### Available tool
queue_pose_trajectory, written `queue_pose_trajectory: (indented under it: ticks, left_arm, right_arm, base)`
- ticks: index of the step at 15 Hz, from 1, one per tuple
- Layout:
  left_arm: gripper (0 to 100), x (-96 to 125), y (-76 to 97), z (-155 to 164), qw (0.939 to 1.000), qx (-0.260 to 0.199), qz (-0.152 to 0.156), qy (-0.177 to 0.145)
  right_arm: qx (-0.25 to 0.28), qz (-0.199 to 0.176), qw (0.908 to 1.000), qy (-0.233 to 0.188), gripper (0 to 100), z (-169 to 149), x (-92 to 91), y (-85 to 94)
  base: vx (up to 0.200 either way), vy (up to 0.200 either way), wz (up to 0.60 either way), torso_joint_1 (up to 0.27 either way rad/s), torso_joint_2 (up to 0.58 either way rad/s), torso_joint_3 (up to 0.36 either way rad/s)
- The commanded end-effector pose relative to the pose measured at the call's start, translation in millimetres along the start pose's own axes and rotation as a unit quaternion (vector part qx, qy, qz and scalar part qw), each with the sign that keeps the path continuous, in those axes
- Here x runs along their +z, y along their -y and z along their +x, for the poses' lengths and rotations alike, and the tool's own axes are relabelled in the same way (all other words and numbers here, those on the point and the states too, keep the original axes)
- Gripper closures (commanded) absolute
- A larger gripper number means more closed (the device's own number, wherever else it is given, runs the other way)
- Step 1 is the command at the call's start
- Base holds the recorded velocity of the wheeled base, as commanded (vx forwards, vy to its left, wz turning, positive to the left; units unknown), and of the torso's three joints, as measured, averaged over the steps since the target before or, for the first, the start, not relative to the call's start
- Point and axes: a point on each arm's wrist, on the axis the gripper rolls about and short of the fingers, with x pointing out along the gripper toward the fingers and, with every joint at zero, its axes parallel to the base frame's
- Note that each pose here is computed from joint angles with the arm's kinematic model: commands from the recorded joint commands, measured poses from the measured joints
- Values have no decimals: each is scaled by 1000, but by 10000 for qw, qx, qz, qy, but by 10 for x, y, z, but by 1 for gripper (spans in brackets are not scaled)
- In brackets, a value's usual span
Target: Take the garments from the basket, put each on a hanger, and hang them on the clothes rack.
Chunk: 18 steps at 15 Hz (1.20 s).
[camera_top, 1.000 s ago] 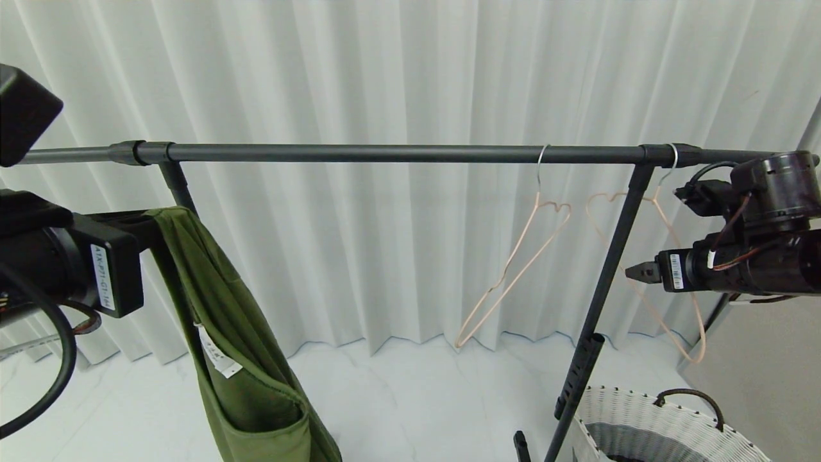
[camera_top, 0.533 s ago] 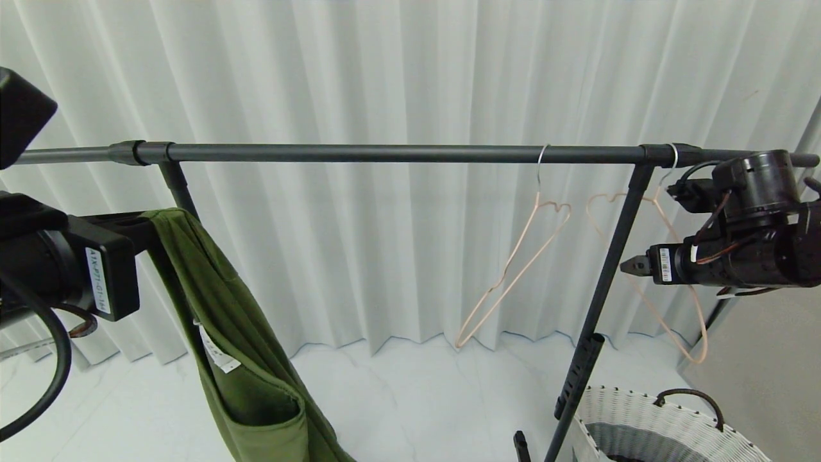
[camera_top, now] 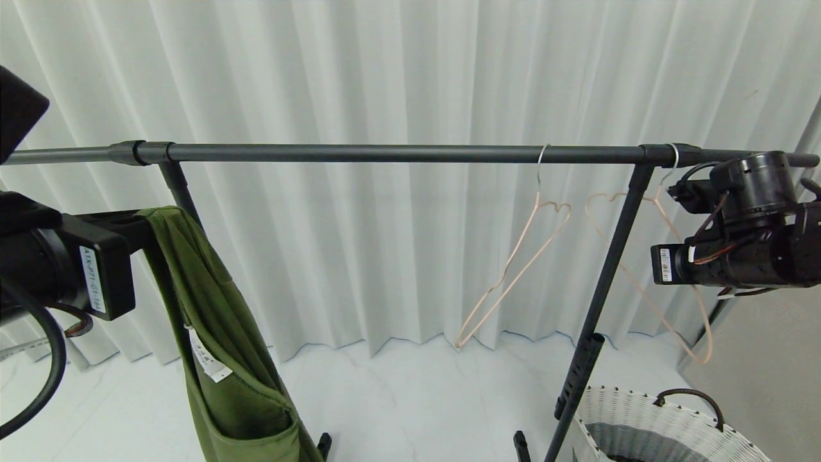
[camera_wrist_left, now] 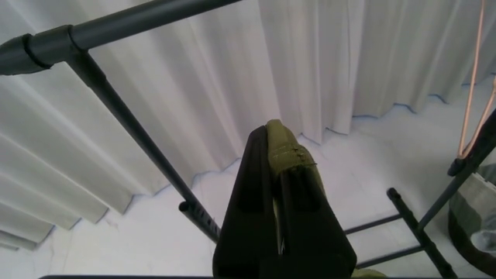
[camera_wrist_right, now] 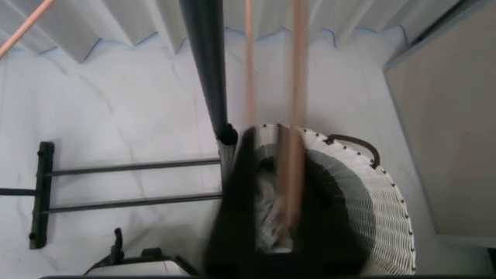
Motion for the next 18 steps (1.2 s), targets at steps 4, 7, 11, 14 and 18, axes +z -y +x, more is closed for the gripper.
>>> queue_pose_trajectory:
  ticks: [4, 7, 11, 14, 18]
  left_arm:
    - [100, 6, -5, -16, 10000, 9, -5, 28]
    - [100, 11, -8, -22, 10000, 19, -9, 41]
    - [100, 10, -7, -16, 10000, 28, -11, 47]
    - [100, 4, -9, -10, 10000, 92, 6, 18]
    - [100, -53, -12, 13, 9990, 326, 284, -132]
  right_arm:
    - [20, 95, 9999, 110, 100, -88, 22, 11]
    - [5, 176, 9995, 278, 100, -205, 57, 38]
    - [-165, 194, 9977, 634, 100, -427, 99, 20]
    - [-245, 237, 9962, 798, 100, -600, 86, 64]
    - [-320, 218, 9947, 956, 100, -908, -94, 158]
  base:
    - [0, 0, 0, 0, 0, 0]
    - [0, 0, 0, 0, 0, 0]
    - [0, 0, 0, 0, 0, 0]
    - [0, 0, 0, 0, 0, 0]
    - [-50, 0, 0, 2, 1, 2]
